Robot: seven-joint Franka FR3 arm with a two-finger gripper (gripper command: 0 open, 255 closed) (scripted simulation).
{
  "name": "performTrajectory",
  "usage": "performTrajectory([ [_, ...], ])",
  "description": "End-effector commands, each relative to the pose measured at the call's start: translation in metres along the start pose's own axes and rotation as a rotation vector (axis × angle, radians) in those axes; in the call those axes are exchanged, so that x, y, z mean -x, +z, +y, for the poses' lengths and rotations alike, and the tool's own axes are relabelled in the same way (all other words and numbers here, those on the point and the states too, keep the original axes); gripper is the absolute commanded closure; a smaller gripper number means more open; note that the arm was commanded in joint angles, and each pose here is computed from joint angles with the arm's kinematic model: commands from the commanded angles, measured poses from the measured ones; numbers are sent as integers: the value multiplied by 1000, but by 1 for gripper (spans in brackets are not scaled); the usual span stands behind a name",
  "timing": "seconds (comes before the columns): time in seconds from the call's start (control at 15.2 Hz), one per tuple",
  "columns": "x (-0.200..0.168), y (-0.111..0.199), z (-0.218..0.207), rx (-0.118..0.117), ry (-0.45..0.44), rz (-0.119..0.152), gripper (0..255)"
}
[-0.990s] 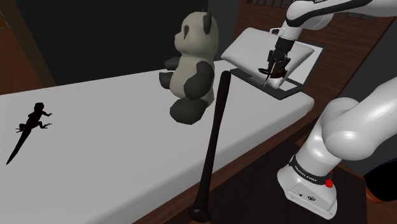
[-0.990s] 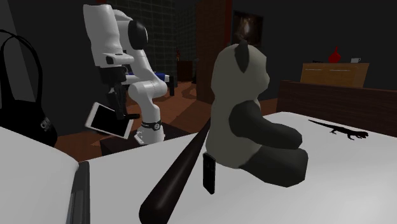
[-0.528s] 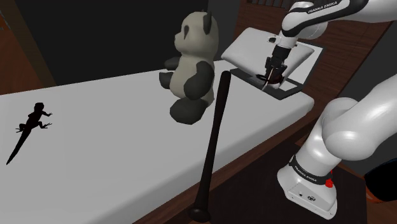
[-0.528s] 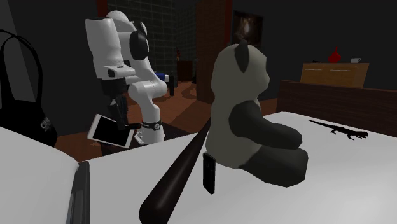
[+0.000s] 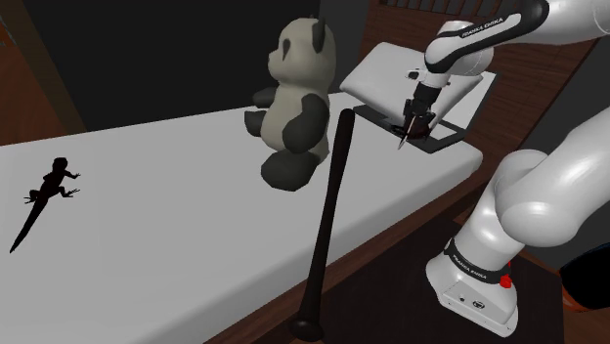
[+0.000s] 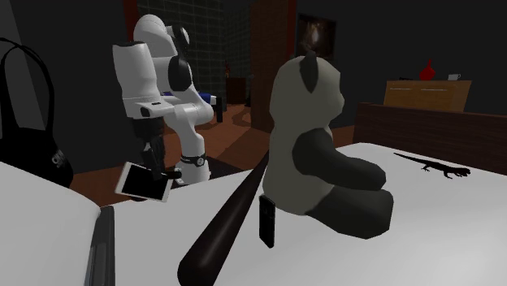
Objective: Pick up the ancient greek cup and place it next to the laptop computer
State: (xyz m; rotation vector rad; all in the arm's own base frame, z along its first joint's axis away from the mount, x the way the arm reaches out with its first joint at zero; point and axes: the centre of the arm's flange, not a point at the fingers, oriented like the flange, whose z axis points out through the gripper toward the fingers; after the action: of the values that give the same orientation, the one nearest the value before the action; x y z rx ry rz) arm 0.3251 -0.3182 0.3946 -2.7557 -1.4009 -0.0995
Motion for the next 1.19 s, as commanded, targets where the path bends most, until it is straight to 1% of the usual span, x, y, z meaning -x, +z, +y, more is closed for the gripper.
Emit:
performTrajectory([
  [0.0,1,11,1,1,0,0,255],
  [0.13,2,23,1,1,0,0,255],
  [0.66,2,23,1,1,0,0,255],
  [0.73,2,23,1,1,0,0,0],
  [1.06,2,23,1,1,0,0,0],
  [1.12,2,10,1,1,0,0,0],
])
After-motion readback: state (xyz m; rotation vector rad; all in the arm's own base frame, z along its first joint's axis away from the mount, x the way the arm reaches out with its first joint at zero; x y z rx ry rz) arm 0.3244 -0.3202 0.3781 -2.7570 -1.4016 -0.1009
